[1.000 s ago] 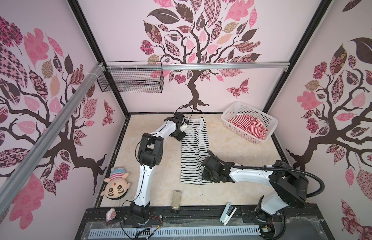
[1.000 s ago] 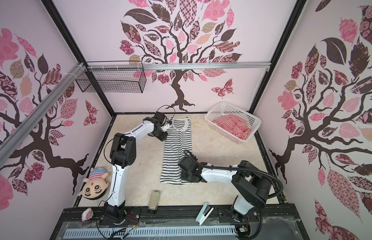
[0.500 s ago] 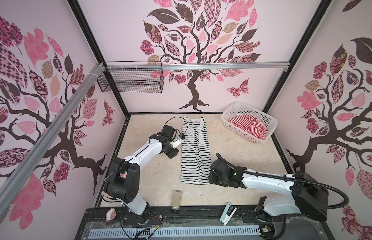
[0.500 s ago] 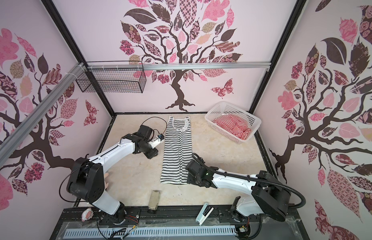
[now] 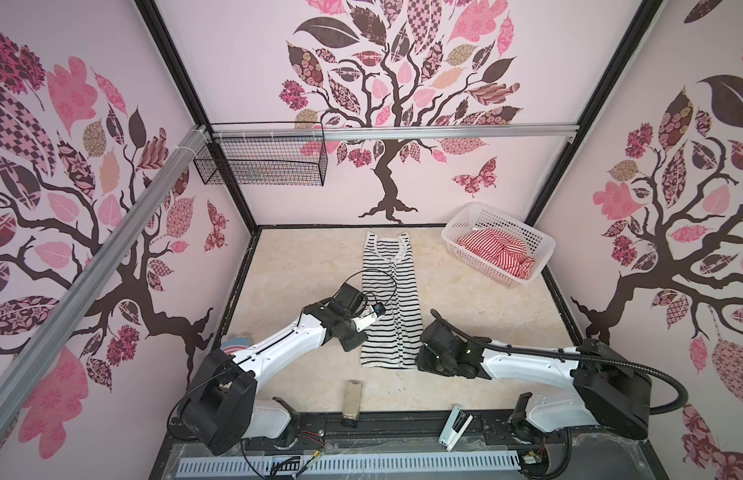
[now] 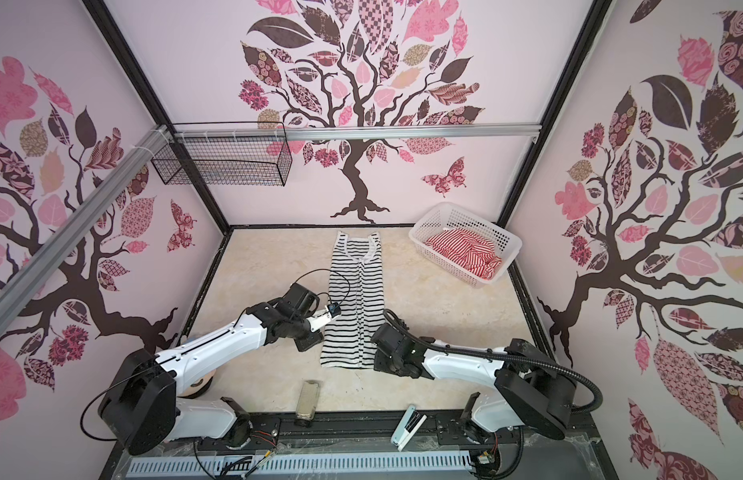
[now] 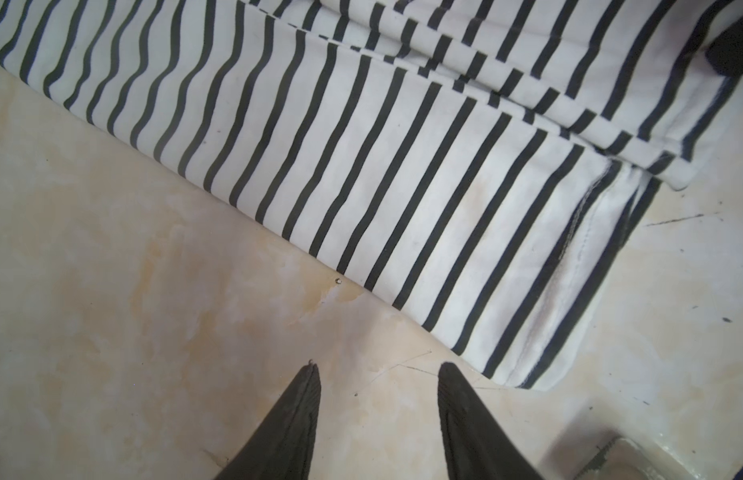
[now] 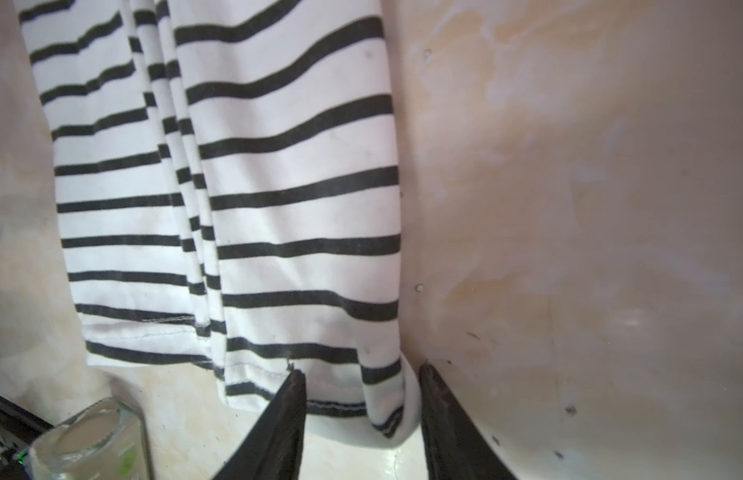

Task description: Fold and stack the tank tops

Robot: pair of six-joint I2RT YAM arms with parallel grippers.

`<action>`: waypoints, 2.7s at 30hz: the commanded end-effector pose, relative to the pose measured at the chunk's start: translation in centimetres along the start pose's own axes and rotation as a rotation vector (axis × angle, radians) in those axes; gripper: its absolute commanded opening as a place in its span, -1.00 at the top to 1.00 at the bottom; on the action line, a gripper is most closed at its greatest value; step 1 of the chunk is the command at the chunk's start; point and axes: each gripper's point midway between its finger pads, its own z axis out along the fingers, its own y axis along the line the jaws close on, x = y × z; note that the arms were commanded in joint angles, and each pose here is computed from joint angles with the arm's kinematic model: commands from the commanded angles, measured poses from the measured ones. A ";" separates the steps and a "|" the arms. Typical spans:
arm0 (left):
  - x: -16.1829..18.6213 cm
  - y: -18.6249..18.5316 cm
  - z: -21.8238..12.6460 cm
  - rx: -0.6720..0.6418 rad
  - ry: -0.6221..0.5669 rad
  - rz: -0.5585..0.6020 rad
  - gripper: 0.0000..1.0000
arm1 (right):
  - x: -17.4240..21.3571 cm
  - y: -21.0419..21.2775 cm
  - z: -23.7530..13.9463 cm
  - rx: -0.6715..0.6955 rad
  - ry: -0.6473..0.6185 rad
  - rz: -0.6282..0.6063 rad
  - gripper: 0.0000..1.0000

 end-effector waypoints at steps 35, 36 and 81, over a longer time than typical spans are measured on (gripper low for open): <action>1.4 -7.6 2.8 0.120 0.057 0.322 -0.08 | -4.0 0.0 -3.1 -0.028 -0.070 0.036 0.97; 1.4 -7.7 2.9 0.125 0.056 0.324 -0.07 | -4.0 -0.1 -3.1 -0.031 -0.072 0.039 0.97; -4.2 -16.0 -4.5 0.653 -0.032 0.318 1.00 | -3.2 -1.1 -11.0 -0.138 -0.083 0.004 0.91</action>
